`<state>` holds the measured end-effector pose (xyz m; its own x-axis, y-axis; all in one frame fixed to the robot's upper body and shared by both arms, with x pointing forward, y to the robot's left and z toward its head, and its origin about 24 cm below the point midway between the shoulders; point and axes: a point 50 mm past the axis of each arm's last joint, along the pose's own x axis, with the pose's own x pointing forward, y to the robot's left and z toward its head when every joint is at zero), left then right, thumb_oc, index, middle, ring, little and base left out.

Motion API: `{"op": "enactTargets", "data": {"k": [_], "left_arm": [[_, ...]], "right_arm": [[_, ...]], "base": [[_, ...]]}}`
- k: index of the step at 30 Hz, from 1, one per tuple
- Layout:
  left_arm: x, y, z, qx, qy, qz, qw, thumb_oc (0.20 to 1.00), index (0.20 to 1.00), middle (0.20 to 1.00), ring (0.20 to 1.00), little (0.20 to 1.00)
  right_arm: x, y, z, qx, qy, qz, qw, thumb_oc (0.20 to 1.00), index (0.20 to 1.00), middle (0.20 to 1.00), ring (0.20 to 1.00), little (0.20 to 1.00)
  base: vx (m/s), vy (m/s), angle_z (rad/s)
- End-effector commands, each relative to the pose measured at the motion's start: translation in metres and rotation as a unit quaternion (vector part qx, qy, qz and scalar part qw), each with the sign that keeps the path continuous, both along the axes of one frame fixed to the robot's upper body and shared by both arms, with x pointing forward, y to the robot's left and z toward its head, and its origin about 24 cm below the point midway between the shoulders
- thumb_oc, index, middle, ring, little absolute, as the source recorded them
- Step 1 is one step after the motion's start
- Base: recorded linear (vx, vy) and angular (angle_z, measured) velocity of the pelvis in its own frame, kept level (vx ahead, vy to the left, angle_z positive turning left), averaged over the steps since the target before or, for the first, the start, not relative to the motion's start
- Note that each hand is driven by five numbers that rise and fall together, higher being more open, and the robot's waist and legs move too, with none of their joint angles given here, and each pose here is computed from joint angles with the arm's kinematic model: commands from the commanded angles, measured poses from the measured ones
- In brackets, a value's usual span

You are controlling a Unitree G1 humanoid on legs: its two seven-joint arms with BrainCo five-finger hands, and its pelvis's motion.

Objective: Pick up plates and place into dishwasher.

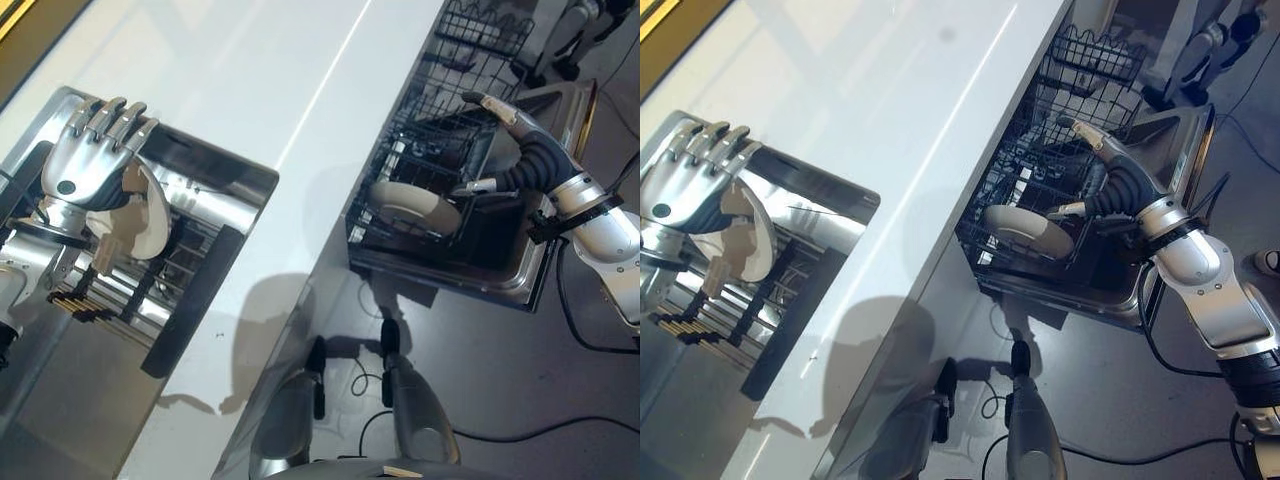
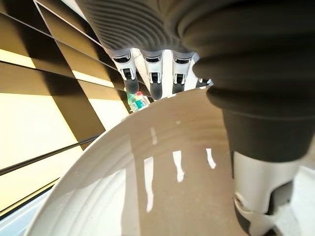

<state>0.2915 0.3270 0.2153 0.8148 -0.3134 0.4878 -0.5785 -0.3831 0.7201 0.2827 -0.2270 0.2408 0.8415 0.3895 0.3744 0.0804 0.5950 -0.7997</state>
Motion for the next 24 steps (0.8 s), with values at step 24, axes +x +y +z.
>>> {"op": "enactTargets", "data": {"k": [24], "left_arm": [[-0.012, 0.014, 0.024, -0.019, -0.083, 0.019, 0.996, 0.2, 0.2, 0.2, 0.2, 0.2]], "right_arm": [[-0.009, 0.011, 0.022, -0.004, -0.059, 0.008, 0.998, 1.0, 1.0, 1.0, 1.0, 1.0]], "base": [[0.0, -0.004, 0.03]]}}
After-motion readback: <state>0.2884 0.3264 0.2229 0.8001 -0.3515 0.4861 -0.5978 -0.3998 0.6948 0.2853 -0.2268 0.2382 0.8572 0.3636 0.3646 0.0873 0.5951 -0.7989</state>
